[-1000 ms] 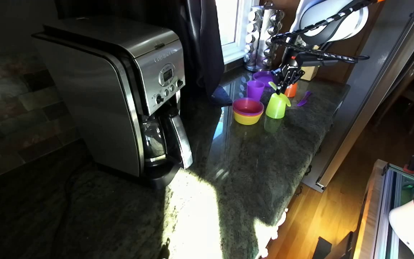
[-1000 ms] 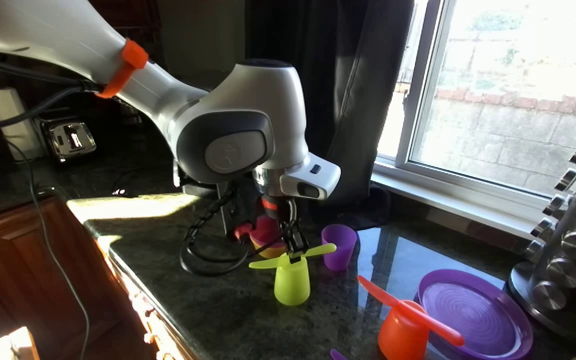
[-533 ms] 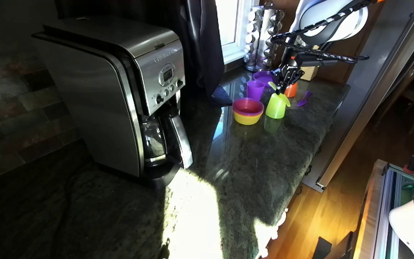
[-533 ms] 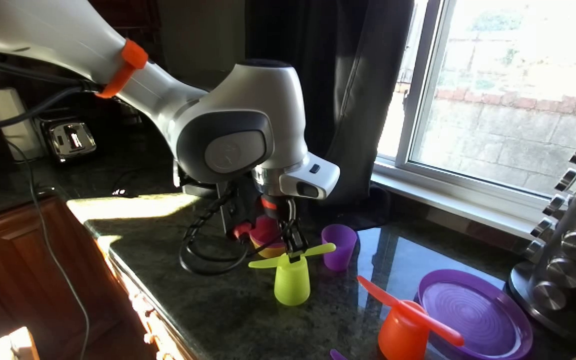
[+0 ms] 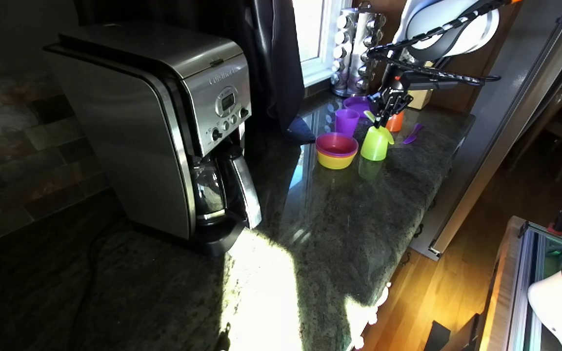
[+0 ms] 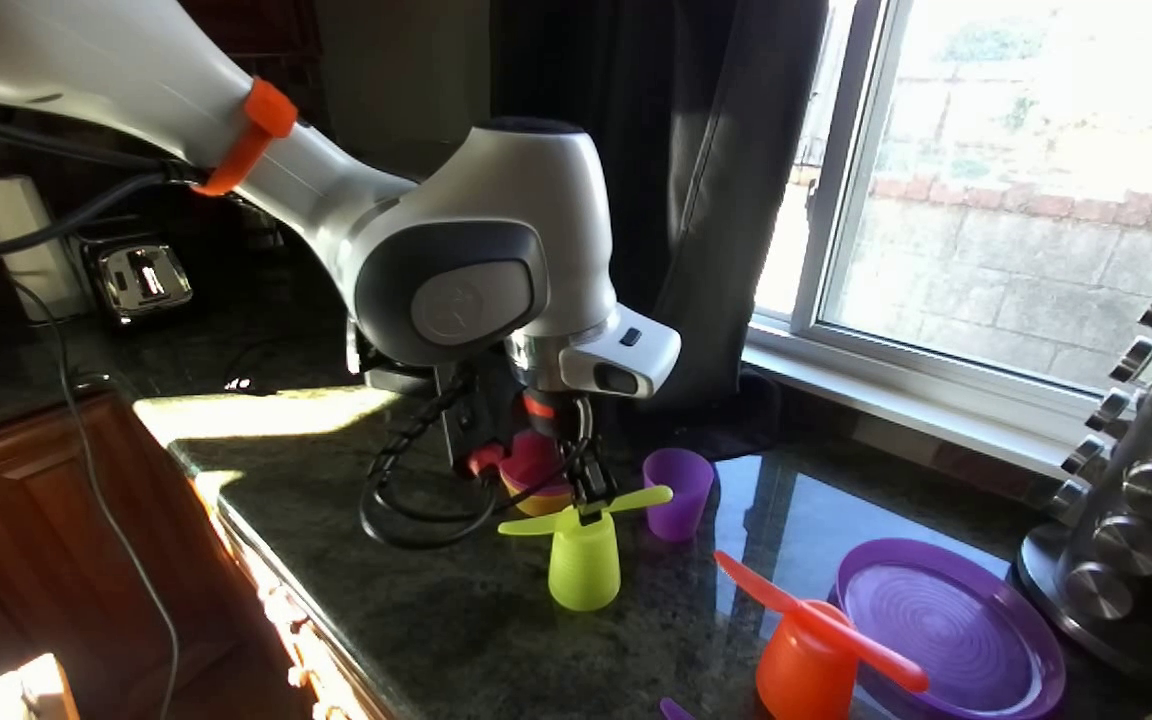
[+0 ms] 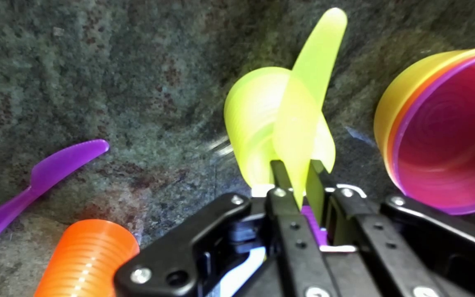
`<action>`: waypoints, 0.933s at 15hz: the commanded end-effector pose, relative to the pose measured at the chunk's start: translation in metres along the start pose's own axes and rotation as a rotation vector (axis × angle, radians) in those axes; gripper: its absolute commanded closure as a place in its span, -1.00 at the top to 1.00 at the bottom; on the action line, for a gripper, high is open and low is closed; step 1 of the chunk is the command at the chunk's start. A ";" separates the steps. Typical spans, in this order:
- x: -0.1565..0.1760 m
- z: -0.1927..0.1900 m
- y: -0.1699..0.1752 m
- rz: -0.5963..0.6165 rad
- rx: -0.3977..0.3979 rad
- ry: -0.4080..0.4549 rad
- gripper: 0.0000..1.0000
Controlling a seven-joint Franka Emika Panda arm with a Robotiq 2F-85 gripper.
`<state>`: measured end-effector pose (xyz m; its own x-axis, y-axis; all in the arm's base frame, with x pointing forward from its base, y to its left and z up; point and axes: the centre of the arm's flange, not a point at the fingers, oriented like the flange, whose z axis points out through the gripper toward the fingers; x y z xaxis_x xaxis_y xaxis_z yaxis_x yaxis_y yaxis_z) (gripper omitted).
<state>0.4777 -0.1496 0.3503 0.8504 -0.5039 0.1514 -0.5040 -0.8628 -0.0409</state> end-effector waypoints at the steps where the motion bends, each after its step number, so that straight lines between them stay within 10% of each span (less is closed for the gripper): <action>1: 0.005 0.003 -0.002 0.018 0.006 -0.014 -0.92; 12: 0.007 0.006 -0.003 0.017 0.001 -0.021 -0.90; 14: 0.007 0.006 -0.003 0.018 0.001 -0.021 -0.62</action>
<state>0.4833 -0.1514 0.3462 0.8506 -0.5048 0.1468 -0.5053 -0.8621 -0.0366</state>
